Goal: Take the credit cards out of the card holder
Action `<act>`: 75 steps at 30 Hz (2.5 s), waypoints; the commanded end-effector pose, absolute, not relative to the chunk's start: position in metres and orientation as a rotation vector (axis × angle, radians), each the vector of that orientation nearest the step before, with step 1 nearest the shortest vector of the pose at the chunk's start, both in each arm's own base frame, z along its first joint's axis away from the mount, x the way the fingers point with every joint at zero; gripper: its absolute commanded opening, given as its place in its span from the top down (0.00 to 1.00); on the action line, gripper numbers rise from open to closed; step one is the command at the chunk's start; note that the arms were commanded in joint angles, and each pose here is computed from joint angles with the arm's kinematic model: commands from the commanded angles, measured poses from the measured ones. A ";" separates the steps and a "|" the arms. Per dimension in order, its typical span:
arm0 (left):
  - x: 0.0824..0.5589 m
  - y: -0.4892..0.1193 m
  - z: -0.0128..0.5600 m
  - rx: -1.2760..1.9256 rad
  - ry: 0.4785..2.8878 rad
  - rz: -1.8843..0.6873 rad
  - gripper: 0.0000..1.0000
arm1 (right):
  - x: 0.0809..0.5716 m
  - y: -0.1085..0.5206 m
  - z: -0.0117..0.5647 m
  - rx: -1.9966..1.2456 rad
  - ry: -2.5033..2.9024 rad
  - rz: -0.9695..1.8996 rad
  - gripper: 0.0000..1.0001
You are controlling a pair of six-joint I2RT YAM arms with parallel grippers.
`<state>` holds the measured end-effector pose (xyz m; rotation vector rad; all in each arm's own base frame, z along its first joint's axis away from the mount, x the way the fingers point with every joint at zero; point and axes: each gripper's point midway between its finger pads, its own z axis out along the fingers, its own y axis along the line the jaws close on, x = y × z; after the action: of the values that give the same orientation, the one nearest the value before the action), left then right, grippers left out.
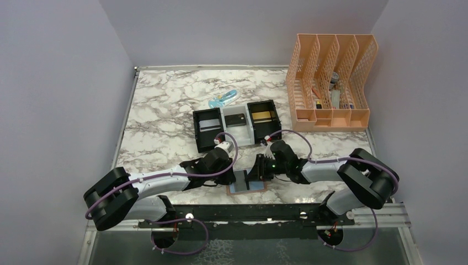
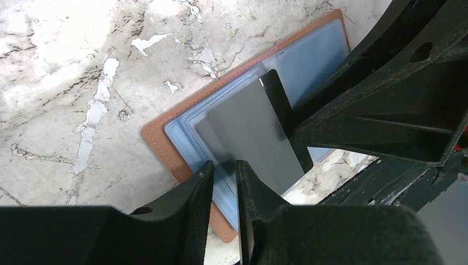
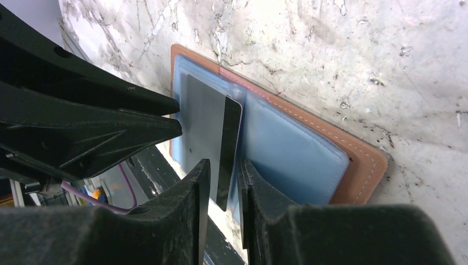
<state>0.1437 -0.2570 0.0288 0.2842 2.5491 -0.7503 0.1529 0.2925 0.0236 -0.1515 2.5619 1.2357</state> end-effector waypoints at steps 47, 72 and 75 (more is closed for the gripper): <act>0.139 -0.300 0.043 0.303 2.490 -0.812 0.68 | 0.163 0.275 0.016 -0.144 2.568 1.061 0.91; 0.131 -0.281 0.018 0.299 2.555 -0.691 0.70 | 0.158 0.278 0.022 -0.146 2.558 1.109 0.82; 0.130 -0.279 0.017 0.302 2.558 -0.672 0.72 | 0.157 0.278 0.023 -0.141 2.553 1.126 0.77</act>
<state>0.1345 -0.2888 0.0311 0.2930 2.5214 -0.7550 0.1596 0.2805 0.0232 -0.1477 2.5563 1.1205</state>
